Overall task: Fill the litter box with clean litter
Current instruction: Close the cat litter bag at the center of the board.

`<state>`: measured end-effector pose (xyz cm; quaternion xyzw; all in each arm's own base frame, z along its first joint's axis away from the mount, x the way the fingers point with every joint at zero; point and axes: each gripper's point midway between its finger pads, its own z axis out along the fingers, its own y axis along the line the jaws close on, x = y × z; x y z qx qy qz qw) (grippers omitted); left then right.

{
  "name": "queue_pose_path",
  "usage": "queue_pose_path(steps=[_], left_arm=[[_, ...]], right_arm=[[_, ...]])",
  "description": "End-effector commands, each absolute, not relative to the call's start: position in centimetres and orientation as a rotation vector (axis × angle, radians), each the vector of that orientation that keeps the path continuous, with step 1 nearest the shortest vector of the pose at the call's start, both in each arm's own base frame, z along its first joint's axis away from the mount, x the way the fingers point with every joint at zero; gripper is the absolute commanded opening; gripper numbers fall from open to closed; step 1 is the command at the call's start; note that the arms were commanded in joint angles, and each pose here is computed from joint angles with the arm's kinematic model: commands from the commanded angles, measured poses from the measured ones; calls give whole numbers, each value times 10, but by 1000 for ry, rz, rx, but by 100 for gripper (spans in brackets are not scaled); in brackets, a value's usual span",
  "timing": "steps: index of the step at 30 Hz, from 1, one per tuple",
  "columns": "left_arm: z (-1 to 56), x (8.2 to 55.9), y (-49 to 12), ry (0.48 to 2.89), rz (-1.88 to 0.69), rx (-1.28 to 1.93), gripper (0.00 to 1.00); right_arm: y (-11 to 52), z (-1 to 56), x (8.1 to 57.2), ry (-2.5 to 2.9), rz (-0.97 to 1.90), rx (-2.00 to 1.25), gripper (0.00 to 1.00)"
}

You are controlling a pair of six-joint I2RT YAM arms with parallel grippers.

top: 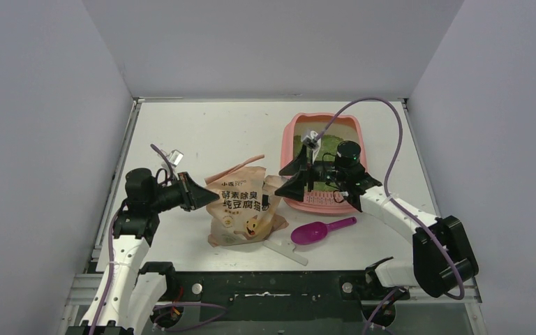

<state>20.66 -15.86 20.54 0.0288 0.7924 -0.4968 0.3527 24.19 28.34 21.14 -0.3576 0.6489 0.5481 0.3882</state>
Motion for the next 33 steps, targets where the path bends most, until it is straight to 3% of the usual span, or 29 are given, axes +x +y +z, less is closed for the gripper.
queue_pose_path(steps=[1, 10, 21, 33], left_arm=[[229, 206, -159, 1966, -1283, 141, 0], [229, 206, -159, 1968, -1284, 138, 0], [231, 204, -159, 1961, -1283, 142, 0], [232, 205, -159, 1956, -1285, 129, 0]], right_arm=[[284, 222, 241, 1471, 1278, -1079, 100], [287, 198, 233, 1502, 1272, -1168, 100], [272, 192, 270, 1586, 1067, -1094, 100], [314, 193, 253, 1703, 1447, -1012, 97]])
